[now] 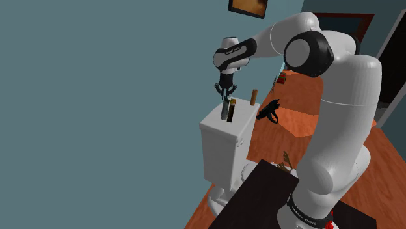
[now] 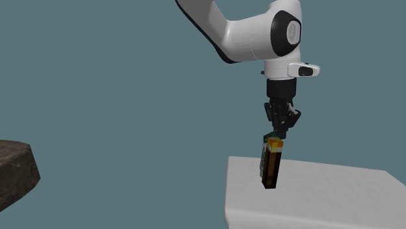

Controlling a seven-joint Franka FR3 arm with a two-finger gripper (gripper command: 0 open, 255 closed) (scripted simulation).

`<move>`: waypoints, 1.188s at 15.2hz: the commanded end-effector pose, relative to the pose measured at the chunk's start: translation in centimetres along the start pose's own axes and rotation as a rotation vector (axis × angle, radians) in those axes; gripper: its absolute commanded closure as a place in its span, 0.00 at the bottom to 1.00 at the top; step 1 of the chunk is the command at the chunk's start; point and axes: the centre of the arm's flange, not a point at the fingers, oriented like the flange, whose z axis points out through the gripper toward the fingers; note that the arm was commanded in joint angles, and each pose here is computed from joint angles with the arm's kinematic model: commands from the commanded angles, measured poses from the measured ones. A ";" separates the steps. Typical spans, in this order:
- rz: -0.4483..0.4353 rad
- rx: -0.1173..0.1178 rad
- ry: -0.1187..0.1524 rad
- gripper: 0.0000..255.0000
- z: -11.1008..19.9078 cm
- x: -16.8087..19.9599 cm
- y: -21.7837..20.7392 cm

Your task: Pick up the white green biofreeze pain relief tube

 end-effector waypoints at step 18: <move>0.000 0.000 0.000 1.00 -6.3 0.6 0.3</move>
